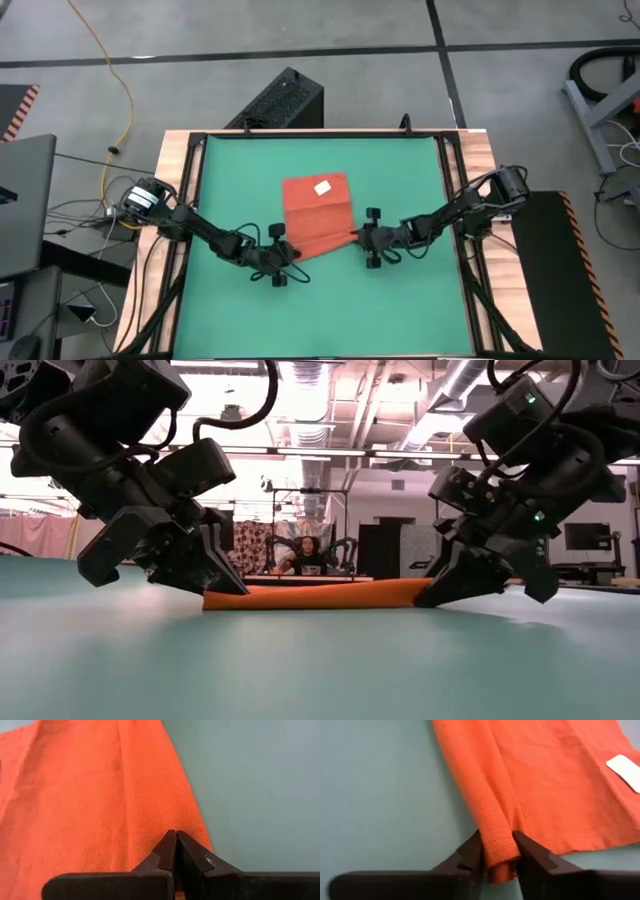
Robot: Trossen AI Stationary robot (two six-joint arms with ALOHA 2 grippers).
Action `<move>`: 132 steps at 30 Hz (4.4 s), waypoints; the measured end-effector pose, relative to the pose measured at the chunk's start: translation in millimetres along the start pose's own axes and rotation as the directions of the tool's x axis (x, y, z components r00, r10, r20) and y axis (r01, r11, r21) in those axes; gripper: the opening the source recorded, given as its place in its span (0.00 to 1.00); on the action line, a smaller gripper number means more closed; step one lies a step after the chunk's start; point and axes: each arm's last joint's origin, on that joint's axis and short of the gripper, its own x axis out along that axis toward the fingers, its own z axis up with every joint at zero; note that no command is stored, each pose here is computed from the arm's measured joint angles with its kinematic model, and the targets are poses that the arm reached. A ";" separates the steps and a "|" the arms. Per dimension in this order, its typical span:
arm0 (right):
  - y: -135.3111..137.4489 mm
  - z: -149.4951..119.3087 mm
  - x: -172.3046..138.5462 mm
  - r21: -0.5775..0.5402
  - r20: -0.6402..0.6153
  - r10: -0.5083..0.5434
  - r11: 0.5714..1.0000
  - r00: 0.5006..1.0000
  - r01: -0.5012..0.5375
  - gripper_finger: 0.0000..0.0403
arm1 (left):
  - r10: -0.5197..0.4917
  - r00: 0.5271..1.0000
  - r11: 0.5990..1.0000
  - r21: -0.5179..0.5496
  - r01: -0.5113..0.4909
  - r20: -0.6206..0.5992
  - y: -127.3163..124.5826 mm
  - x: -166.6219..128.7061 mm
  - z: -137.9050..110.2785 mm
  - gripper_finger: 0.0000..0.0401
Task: Roll towel
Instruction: Roll the orange microfiber towel
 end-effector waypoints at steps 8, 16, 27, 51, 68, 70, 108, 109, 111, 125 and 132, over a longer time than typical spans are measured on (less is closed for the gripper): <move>12.3 0.4 -5.1 0.039 0.013 0.027 0.999 1.000 -0.028 0.08 | -0.061 0.993 0.997 -0.036 0.065 0.104 -0.4 -14.4 25.6 0.00; 16.1 5.7 -14.6 0.192 0.006 0.166 0.968 0.986 -0.164 0.08 | 0.075 0.972 0.996 0.035 -0.085 0.221 7.8 -32.8 46.8 0.00; -16.8 32.4 -37.5 0.569 0.022 0.437 0.734 0.899 -0.370 0.08 | 0.029 0.984 0.995 0.089 -0.045 0.174 21.5 -23.7 46.3 0.00; -70.1 27.3 -30.9 0.987 0.060 0.535 0.097 0.843 -0.132 0.08 | -0.061 0.987 0.988 0.147 0.040 0.147 26.8 -21.5 47.0 0.00; -89.6 19.8 -29.1 0.996 0.085 0.590 -0.041 0.803 -0.076 0.08 | -0.116 0.947 0.971 0.235 0.045 0.301 16.8 -45.6 65.3 0.00; -89.2 20.0 -29.2 0.996 0.086 0.591 -0.040 0.802 -0.077 0.08 | -0.110 0.953 0.962 0.271 0.031 0.284 15.2 -36.3 60.9 0.00; -74.2 17.6 -39.8 0.935 -0.025 0.531 0.312 0.847 -0.168 0.48 | -0.073 0.994 0.991 0.121 0.063 0.080 64.7 29.2 29.9 0.00; -73.5 17.2 -42.9 0.926 -0.043 0.516 0.342 0.855 -0.160 0.48 | -0.075 0.994 0.990 0.121 0.065 0.076 65.1 29.3 29.5 0.00; -71.8 17.0 -50.4 0.905 -0.077 0.478 0.401 0.875 -0.140 0.48 | -0.081 0.994 0.990 0.120 0.071 0.073 66.0 29.6 29.3 0.00; -40.3 41.1 -95.6 0.567 0.046 -0.056 0.823 0.997 0.020 0.43 | -0.081 0.992 0.990 0.123 0.069 0.093 66.6 29.5 31.0 0.00; -28.3 35.4 -67.1 0.515 -0.019 -0.051 0.855 0.998 0.054 0.33 | -0.077 0.993 0.992 0.106 0.067 0.094 66.7 29.6 31.1 0.00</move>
